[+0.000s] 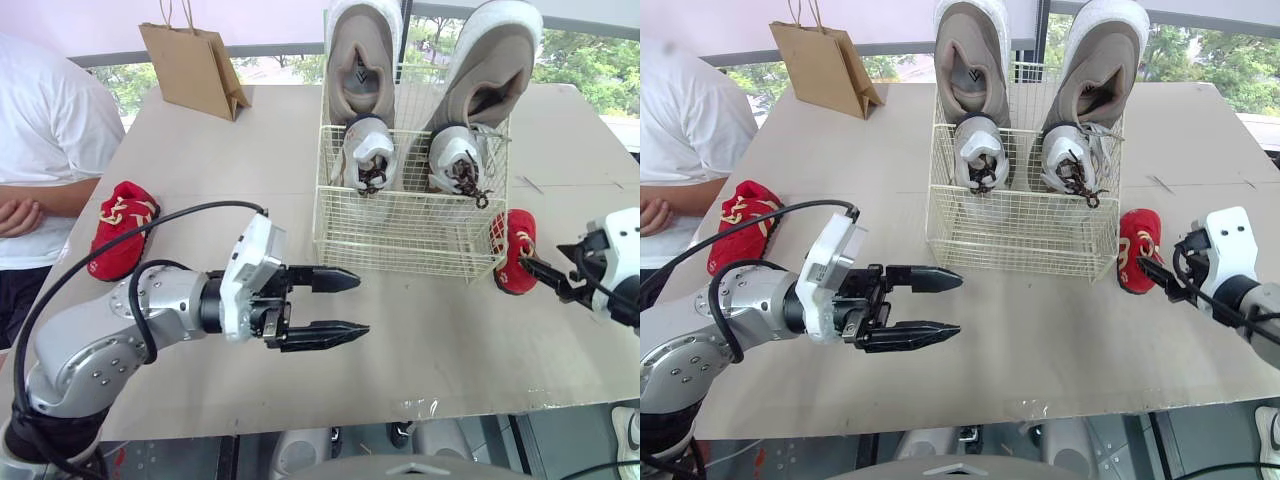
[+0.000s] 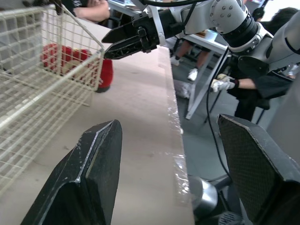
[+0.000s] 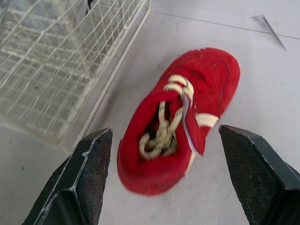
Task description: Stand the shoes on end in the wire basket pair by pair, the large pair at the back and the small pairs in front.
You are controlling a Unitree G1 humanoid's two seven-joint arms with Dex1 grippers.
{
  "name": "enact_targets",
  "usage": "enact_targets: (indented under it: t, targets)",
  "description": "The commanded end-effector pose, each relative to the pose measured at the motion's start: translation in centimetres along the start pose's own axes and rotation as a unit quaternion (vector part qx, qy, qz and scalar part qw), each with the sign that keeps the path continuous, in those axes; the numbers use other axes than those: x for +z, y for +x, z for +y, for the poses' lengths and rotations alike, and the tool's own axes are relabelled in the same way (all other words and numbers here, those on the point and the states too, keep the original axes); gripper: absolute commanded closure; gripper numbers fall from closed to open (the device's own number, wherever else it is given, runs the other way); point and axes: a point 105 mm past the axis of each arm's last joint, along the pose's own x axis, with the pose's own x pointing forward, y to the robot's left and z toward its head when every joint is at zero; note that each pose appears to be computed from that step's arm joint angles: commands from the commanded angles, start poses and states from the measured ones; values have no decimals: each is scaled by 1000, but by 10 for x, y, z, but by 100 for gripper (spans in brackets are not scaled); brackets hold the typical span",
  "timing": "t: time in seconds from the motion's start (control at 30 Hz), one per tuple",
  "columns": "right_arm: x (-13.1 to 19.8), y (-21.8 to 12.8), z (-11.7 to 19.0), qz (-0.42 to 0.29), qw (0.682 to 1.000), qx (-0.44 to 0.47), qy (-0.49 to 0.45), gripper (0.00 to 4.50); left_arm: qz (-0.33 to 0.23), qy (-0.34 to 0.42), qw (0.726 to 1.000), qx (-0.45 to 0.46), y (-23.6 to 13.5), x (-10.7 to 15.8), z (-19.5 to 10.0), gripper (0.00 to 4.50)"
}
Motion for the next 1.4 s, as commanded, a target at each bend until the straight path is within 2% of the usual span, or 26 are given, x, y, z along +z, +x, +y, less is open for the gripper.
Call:
enact_targets:
  t: [0.03,0.17,0.23,0.5,0.63,0.77,0.8,0.87,0.93,0.97,1.03,1.27,1.4]
  targets:
    - [11,-1,-11,-2,1000,-9,7,101,-6,10,1000,-11,8,4,-9,98]
    - [12,-2,-11,33,999,-3,-15,101,-8,9,1000,2,13,2,-9,98]
    - [13,-1,-2,30,999,24,7,101,-12,7,1000,7,15,2,-9,98]
    - [-2,6,20,42,997,36,48,101,-19,0,1000,17,18,5,-9,98]
    - [-27,16,13,80,996,-33,35,101,-16,-1,1000,15,18,4,-10,98]
    - [-39,23,7,92,993,-70,19,101,-14,-1,1000,13,18,4,-10,98]
    - [-41,24,7,94,993,-71,17,155,-14,-1,1000,12,18,4,-10,93]
    - [-42,26,8,96,993,-70,1,213,-14,-1,1000,11,18,4,-10,93]
    - [-42,26,9,93,993,-69,-12,339,-15,-1,1000,11,19,5,-9,93]
    - [-42,25,8,93,993,-70,-25,360,-15,-1,1000,11,19,5,-9,93]
    - [-39,22,7,90,991,-72,-67,438,-18,-1,1000,10,19,5,-8,93]
    - [-27,-24,-4,106,964,-16,-244,445,-42,-13,999,-2,21,12,-5,93]
    - [-22,-72,8,137,926,121,-331,445,-67,-39,997,-23,24,23,-2,93]
